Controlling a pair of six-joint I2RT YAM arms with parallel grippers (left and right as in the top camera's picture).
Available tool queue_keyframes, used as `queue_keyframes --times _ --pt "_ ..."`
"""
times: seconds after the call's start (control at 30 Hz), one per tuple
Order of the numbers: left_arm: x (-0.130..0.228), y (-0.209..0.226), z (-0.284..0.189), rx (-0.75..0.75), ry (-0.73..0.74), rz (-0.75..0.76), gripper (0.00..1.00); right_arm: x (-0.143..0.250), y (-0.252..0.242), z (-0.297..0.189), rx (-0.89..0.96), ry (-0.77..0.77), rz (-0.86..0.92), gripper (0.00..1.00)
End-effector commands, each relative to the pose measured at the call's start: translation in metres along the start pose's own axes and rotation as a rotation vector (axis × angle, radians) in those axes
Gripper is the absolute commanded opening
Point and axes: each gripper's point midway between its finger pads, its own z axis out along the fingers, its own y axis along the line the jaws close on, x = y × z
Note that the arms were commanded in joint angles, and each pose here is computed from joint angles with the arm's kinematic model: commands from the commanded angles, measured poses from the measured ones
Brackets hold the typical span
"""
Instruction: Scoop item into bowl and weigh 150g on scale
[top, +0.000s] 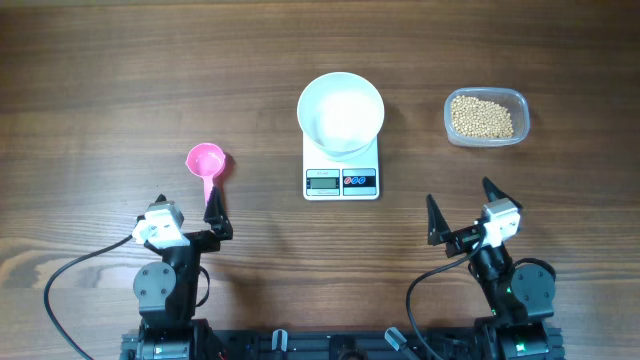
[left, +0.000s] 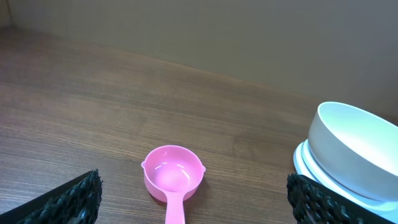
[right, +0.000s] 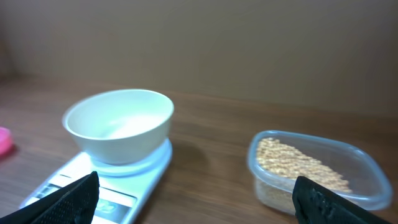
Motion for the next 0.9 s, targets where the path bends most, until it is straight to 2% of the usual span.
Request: queue_keyframes --times 0.0,0.2,0.27,0.53,0.87 --pt "0.002 0.002 0.000 -0.009 0.007 0.019 1.00 -0.002 0.014 0.000 -0.079 0.002 0.223 1.00" --pt "0.002 0.002 0.000 -0.009 0.007 0.019 1.00 -0.011 0.014 0.000 -0.086 -0.026 0.436 1.00" --pt "0.002 0.002 0.000 -0.010 0.007 0.019 1.00 -0.022 0.014 -0.001 -0.099 -0.071 0.452 1.00" --pt "0.002 0.002 0.000 -0.010 0.007 0.019 1.00 -0.091 0.018 -0.018 -0.158 -0.350 0.320 1.00" --pt "0.000 0.002 0.000 -0.007 0.000 0.018 1.00 -0.157 0.003 -0.040 -0.011 -0.474 0.102 1.00"
